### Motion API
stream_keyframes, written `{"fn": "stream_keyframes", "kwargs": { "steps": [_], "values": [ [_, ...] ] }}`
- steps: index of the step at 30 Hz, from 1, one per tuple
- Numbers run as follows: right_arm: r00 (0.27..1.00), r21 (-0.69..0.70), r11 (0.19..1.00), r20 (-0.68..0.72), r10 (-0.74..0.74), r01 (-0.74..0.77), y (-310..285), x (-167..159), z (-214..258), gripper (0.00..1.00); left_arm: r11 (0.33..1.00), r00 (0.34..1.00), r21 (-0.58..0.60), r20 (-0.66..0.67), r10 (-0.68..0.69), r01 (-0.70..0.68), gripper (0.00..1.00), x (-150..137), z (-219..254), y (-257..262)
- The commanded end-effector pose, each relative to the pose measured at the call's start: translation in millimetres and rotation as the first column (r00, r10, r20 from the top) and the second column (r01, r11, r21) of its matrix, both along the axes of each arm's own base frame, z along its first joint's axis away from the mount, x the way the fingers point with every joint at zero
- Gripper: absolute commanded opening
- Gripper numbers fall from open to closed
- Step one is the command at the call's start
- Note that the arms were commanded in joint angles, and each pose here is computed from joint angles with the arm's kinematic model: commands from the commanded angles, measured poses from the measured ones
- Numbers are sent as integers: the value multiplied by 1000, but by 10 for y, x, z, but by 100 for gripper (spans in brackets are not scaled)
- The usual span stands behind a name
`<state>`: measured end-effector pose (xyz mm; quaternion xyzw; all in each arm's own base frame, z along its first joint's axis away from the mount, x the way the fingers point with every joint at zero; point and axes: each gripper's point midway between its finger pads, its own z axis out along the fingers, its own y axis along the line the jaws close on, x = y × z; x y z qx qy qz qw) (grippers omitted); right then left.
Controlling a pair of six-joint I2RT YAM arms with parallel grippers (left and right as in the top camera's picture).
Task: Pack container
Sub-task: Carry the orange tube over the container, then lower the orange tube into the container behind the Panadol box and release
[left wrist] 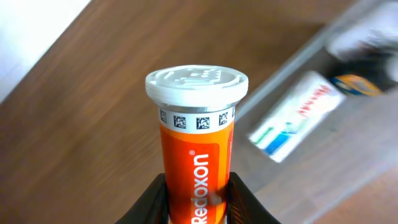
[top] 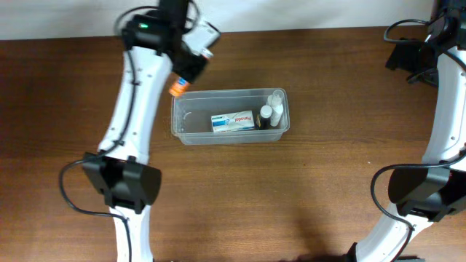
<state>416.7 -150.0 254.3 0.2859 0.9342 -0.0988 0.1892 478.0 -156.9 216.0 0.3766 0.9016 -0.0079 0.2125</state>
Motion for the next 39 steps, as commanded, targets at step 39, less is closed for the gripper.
{"fn": "stream_keyframes", "kwargs": {
  "steps": [39],
  "values": [
    [1000, -13, 1000, 8, -16, 16, -37, -5, 30, 98, 895, 884, 94, -232, -407, 436, 25, -201, -1559, -964]
  ]
}}
